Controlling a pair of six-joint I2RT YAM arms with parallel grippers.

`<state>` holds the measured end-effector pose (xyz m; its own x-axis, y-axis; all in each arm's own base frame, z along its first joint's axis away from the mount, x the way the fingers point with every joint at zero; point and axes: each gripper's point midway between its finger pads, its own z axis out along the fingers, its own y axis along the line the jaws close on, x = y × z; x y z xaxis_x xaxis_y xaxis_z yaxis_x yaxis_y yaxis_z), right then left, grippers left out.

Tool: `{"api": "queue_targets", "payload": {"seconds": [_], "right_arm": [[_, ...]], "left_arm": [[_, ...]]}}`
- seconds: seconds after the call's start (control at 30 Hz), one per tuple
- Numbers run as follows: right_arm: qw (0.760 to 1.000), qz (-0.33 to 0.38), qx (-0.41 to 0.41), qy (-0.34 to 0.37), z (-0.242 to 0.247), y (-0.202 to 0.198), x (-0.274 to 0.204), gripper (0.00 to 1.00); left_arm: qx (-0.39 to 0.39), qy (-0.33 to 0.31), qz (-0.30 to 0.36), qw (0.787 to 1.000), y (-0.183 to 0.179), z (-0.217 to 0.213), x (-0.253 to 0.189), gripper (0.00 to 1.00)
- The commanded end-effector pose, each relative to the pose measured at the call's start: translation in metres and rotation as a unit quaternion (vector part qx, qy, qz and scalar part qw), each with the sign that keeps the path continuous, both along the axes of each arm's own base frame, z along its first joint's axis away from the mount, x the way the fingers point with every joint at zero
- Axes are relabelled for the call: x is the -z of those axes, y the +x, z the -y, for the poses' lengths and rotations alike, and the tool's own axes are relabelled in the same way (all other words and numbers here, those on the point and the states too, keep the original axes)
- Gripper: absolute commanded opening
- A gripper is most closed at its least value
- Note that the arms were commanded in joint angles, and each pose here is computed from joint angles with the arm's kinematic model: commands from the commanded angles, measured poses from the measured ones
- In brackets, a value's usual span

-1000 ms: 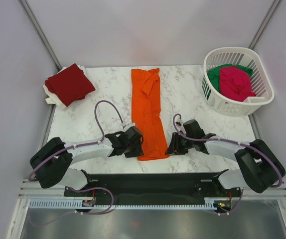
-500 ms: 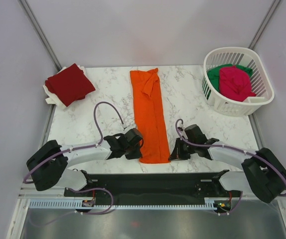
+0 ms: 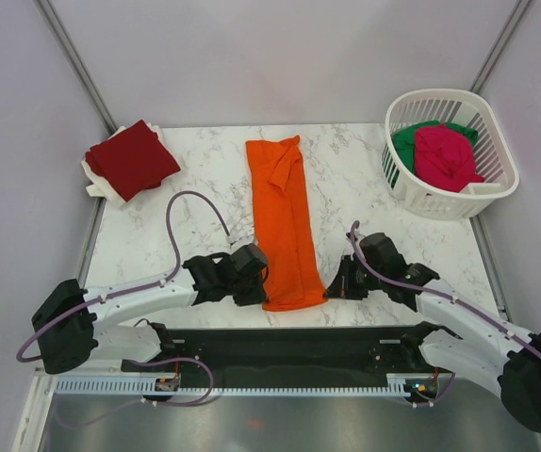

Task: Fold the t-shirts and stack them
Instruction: Fold the tshirt

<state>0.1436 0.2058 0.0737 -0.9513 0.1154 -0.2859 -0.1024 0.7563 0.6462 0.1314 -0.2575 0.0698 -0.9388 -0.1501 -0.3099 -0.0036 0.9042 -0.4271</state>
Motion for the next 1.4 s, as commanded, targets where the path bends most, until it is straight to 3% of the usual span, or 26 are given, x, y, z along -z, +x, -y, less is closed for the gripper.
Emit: {"api": "queue_targets", "payload": {"seconds": [0.0,0.17,0.33,0.57,0.9,1.23,1.27,1.3,1.33,1.37], "right_arm": [[0.999,0.039,0.012,-0.003,-0.006,0.023,-0.029,0.00],[0.998,0.070,0.003,0.001,-0.022,0.051,-0.058,0.00],[0.993,0.113,0.009,-0.026,-0.030,0.092,-0.079,0.00],[0.985,0.162,0.028,-0.044,-0.045,0.167,-0.113,0.00],[0.983,0.153,0.060,-0.080,-0.045,0.248,-0.091,0.00],[0.985,0.113,0.097,-0.088,-0.034,0.308,-0.049,0.00],[0.986,0.097,0.101,-0.092,-0.034,0.314,-0.033,0.03],[0.985,0.095,0.108,-0.092,-0.032,0.322,-0.029,0.28],[0.984,0.092,0.120,-0.097,-0.030,0.330,-0.027,0.45],[0.982,0.095,0.132,-0.099,-0.025,0.348,-0.030,0.66]], "left_arm": [[-0.034,0.021,0.009,0.999,0.012,-0.010,-0.028,0.02],[-0.028,0.029,0.024,0.999,0.034,-0.010,-0.045,0.02],[-0.062,0.028,0.034,0.997,0.082,-0.024,-0.063,0.04],[-0.036,0.041,0.038,0.998,0.150,-0.022,-0.070,0.04],[-0.035,0.051,0.023,0.998,0.240,-0.021,-0.052,0.04],[-0.046,0.073,-0.011,0.996,0.298,-0.033,-0.010,0.08],[-0.045,0.066,0.009,0.997,0.314,-0.029,-0.023,0.09],[-0.052,0.071,0.001,0.996,0.320,-0.036,-0.021,0.18],[-0.051,0.072,-0.017,0.996,0.326,-0.036,-0.005,0.28],[-0.047,0.056,0.010,0.997,0.347,-0.031,-0.025,0.38]]}}
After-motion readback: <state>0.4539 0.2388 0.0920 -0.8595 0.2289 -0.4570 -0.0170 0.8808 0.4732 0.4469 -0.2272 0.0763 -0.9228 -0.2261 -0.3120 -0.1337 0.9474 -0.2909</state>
